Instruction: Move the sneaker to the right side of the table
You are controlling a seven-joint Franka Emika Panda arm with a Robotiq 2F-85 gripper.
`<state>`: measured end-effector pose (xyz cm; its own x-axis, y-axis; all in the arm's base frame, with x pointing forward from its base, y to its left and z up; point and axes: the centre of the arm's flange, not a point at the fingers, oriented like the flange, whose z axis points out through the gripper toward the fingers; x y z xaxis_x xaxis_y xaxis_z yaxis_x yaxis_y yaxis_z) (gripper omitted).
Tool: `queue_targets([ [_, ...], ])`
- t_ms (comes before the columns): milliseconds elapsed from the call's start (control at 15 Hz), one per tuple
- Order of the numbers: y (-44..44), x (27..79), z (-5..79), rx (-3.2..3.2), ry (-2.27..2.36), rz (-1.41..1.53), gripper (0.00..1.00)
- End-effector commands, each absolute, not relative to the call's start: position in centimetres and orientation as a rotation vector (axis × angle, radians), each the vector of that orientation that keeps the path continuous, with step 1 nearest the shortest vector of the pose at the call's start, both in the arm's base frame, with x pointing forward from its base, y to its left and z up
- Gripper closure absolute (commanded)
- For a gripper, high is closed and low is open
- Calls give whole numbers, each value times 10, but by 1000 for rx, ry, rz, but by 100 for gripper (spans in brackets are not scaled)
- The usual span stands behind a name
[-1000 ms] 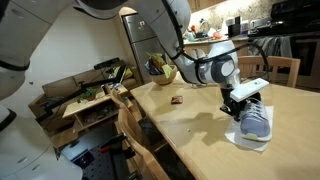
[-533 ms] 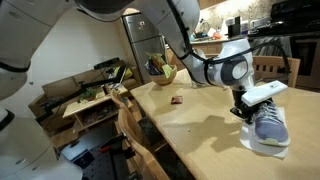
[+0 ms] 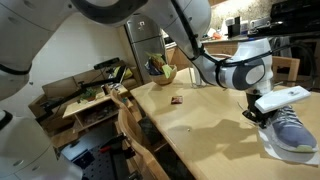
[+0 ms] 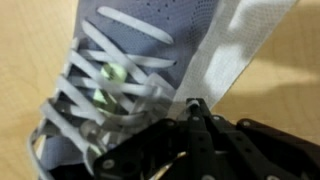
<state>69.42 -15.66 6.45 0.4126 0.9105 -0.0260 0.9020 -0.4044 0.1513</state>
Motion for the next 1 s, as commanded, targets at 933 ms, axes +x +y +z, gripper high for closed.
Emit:
queue_targets([
  [933, -176, 718, 62, 2613, 1580, 113, 100],
])
